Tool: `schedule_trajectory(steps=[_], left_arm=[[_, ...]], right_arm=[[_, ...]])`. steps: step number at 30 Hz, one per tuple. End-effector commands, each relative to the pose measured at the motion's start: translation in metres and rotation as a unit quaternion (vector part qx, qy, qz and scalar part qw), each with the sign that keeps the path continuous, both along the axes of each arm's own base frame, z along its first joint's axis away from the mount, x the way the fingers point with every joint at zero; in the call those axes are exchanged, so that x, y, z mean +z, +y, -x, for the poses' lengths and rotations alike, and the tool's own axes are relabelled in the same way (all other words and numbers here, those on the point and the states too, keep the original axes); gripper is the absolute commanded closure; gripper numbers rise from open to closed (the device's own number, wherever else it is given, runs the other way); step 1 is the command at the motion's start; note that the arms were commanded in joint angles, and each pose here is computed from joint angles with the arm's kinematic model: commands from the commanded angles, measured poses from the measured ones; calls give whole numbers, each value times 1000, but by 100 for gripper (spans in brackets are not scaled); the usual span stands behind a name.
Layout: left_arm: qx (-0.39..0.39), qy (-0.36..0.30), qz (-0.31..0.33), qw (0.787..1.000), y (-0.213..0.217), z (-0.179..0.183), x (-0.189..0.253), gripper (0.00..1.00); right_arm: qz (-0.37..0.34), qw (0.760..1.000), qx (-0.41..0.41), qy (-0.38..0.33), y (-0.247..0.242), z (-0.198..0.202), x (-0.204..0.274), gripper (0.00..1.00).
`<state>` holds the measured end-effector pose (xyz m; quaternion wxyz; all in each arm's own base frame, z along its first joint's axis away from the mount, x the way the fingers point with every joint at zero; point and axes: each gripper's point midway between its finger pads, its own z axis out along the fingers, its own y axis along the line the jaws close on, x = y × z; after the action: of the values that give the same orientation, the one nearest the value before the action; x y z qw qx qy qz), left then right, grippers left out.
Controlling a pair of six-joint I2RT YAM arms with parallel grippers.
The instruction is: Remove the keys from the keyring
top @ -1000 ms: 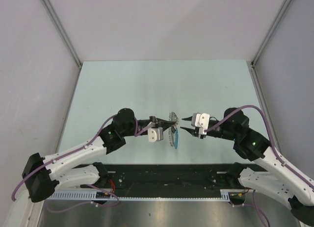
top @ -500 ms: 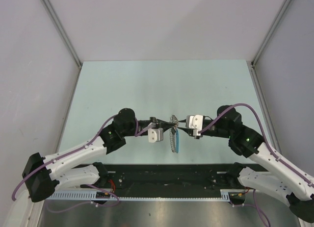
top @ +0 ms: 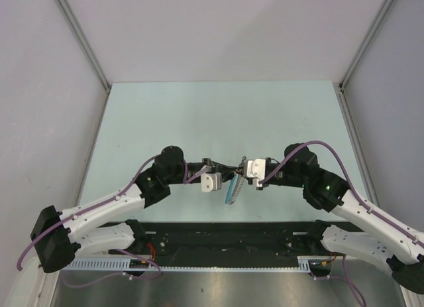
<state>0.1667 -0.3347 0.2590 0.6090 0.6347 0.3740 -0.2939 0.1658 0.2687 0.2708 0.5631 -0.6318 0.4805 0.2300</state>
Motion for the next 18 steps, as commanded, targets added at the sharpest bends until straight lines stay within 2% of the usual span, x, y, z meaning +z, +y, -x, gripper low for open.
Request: schedule_trajectory(steps=[1, 3, 5, 8, 12, 14, 18], left_arm=[[-13, -34, 49, 998, -5, 1, 43, 100], [-10, -34, 49, 998, -5, 1, 44, 100], [1, -33, 49, 998, -4, -3, 44, 100], [39, -31, 44, 998, 0, -17, 42, 87], [88, -30, 32, 995, 11, -38, 45, 61], [107, -27, 28, 994, 20, -45, 48, 57], [134, 11, 55, 989, 32, -49, 61, 53]], right_arm=[[-6, 999, -22, -30, 3, -11, 8, 90], [-12, 999, -41, -29, 2, -16, 11, 100], [-15, 998, -58, -20, 1, -21, 10, 100], [-18, 997, -71, -13, -2, -23, 9, 100], [-31, 994, -105, 0, -6, -32, 11, 100], [-44, 991, -125, 6, -8, -38, 16, 100], [-91, 982, -155, 50, -13, -46, 27, 100]])
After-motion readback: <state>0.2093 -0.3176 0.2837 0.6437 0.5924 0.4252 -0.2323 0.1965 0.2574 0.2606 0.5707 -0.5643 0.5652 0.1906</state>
